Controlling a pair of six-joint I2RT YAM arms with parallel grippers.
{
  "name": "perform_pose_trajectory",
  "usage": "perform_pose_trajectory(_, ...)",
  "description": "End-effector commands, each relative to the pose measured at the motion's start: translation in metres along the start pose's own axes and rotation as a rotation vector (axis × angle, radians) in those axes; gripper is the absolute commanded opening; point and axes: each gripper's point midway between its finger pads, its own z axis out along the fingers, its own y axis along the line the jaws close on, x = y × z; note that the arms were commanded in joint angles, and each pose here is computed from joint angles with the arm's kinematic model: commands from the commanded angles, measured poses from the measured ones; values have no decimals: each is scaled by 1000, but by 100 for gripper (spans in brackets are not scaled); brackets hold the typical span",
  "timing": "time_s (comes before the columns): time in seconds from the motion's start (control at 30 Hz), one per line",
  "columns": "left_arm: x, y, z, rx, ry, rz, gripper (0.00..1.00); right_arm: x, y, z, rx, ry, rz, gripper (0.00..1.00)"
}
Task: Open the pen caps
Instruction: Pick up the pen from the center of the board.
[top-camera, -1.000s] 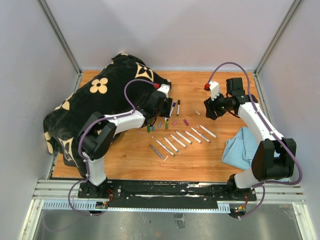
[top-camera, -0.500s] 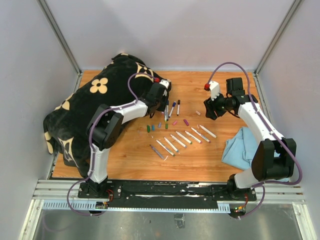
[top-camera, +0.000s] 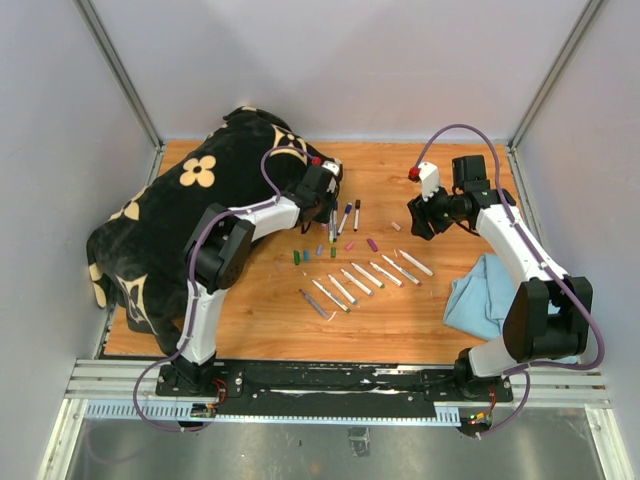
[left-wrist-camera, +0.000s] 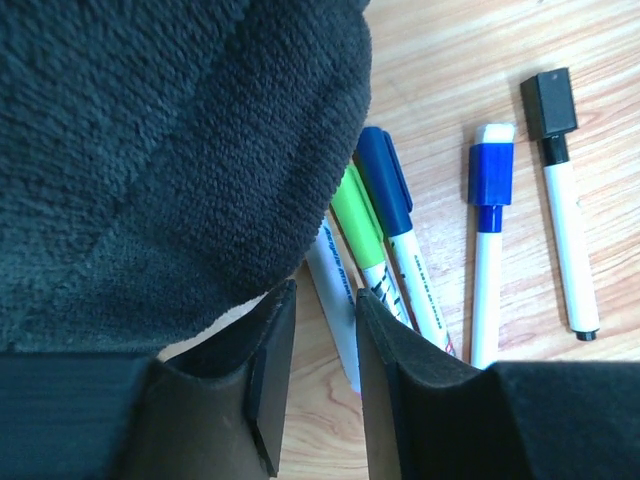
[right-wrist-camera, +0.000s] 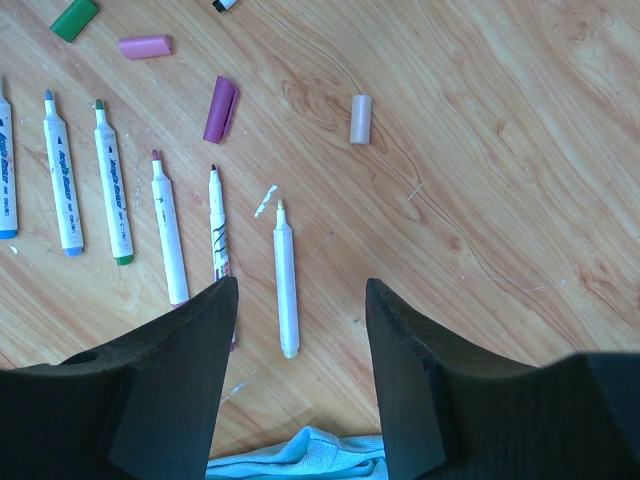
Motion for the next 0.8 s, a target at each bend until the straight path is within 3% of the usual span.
perform_pose_trajectory(0.0, 2, 1, 5, 5, 20, -5, 33, 5, 1, 0, -13, -3, 26, 55)
perform_pose_trajectory(0.37, 11, 19, -13, -42, 48, 30, 13, 4, 2, 0, -16, -5, 26, 55)
perform_pose_trajectory(0.67, 33, 39, -32, -68, 126, 89, 12, 4, 3, 0, -20, -6, 26, 55)
perform_pose_trajectory(0.77, 37, 42, -37, -62, 142, 89, 21, 4, 3, 0, -21, -7, 25, 55)
